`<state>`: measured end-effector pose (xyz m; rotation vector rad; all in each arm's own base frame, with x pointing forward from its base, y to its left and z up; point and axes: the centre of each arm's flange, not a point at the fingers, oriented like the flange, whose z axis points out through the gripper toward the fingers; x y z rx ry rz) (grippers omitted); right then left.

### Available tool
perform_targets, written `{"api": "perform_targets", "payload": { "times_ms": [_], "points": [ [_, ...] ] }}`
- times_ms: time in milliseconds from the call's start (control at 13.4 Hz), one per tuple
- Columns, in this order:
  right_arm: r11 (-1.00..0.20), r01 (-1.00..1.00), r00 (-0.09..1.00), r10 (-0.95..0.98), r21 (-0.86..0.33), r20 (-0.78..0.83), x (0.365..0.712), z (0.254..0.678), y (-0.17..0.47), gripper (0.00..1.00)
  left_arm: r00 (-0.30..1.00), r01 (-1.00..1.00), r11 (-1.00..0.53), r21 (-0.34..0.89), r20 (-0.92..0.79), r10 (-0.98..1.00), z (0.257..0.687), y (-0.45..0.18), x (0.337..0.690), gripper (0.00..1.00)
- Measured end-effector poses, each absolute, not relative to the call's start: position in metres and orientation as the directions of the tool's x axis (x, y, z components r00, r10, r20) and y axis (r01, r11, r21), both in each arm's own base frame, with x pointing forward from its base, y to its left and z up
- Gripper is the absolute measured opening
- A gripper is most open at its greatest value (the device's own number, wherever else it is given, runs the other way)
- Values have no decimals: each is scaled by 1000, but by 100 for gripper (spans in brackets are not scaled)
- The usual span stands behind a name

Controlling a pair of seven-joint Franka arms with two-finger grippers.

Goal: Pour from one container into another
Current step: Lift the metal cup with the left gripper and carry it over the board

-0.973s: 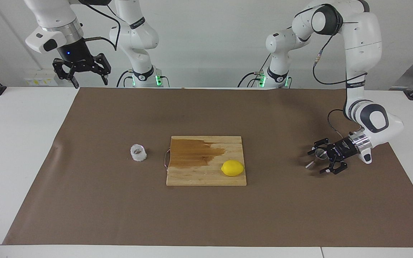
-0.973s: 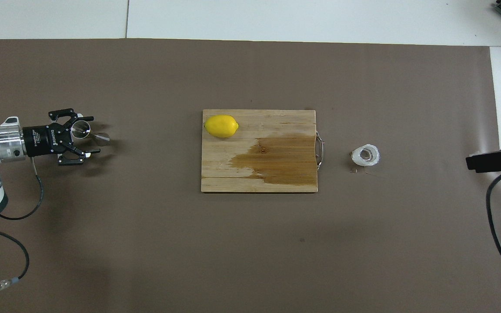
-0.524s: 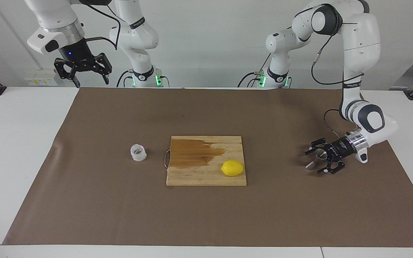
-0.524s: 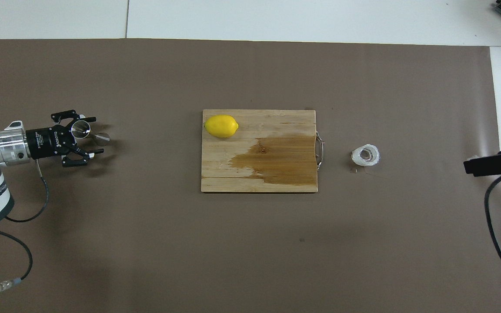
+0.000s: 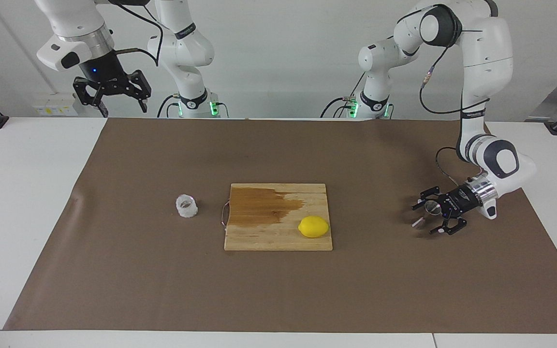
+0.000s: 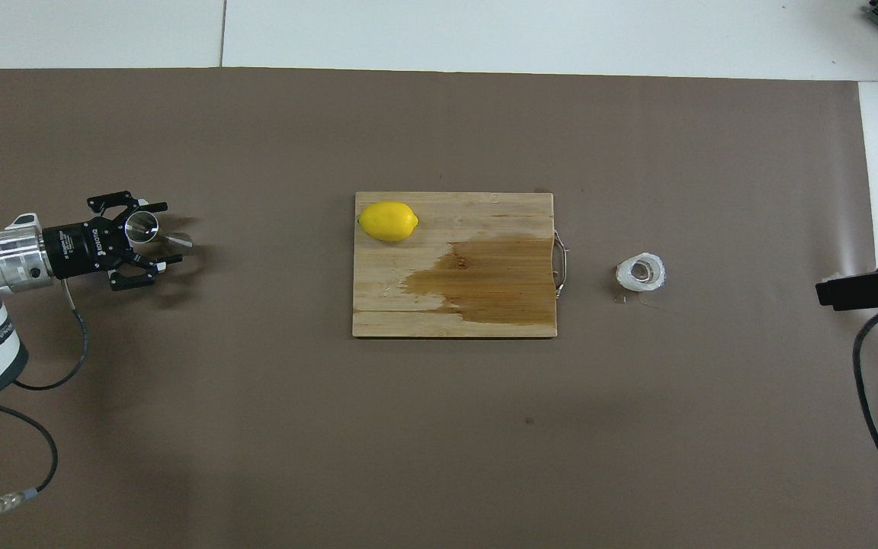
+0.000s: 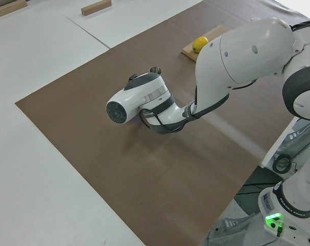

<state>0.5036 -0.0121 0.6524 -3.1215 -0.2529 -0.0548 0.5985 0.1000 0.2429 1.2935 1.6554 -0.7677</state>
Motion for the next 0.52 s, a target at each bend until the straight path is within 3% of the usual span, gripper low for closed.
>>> {"api": "perform_targets", "payload": {
  "times_ms": [374, 524],
  "points": [
    [-987, 160, 986, 160, -6, 36, 503, 653, -12, 100, -88, 956, 291, 38, -908, 409, 242, 100, 596, 20],
    [-987, 160, 987, 160, -8, 30, 503, 652, -12, 100, -92, 951, 306, 39, -911, 401, 243, 102, 597, 9]
  ]
}}
